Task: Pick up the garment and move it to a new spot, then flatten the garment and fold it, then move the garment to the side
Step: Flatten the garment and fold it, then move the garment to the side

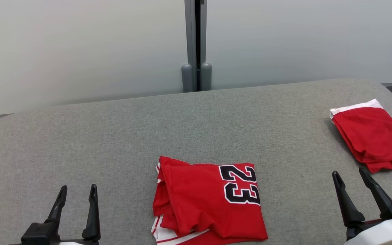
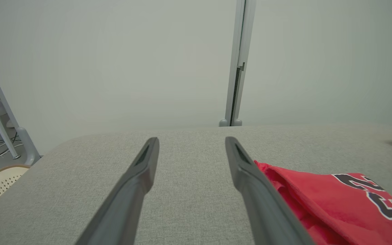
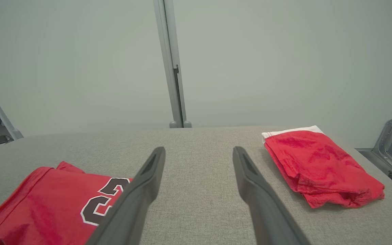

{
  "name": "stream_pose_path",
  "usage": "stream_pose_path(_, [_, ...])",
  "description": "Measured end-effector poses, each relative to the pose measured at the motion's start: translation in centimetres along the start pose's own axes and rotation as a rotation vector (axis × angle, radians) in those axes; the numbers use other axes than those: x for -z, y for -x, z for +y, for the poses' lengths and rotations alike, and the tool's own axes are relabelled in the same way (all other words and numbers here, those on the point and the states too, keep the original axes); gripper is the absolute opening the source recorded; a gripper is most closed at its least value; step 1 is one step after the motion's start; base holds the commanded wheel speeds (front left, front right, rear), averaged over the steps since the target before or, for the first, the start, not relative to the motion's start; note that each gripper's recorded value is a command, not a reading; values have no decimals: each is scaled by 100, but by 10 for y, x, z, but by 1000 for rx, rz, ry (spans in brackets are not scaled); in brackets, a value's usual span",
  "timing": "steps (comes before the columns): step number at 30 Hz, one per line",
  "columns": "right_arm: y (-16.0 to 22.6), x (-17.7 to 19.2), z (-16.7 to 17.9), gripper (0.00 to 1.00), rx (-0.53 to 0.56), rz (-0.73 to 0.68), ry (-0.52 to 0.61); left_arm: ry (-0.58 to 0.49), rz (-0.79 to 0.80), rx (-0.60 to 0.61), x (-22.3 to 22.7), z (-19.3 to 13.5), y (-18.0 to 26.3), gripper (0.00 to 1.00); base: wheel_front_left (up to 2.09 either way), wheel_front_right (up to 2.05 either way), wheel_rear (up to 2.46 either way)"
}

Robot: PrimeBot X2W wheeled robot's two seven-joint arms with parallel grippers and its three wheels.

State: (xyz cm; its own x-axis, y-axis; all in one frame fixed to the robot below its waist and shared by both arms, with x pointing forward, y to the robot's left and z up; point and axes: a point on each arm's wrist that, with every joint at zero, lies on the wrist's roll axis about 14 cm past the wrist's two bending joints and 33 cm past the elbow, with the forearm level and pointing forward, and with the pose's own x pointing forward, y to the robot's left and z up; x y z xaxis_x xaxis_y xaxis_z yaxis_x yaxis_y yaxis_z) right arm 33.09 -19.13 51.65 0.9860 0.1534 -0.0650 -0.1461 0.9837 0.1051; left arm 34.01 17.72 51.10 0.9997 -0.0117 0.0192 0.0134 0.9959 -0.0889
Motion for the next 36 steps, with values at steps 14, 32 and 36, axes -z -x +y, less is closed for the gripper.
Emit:
stream_pose_path(14, [-6,8,4,100,-14,33,-2,8,3,-13,-3,3,3,100,0,0,0])
stream_pose_path(32, [-70,149,80,100,-209,471,-177,32,-69,-65,-9,18,-44,100,0,0,0])
stream_pose_path(36, [-76,164,94,76,-249,518,-192,25,-38,-83,4,25,-48,100,0,0,0])
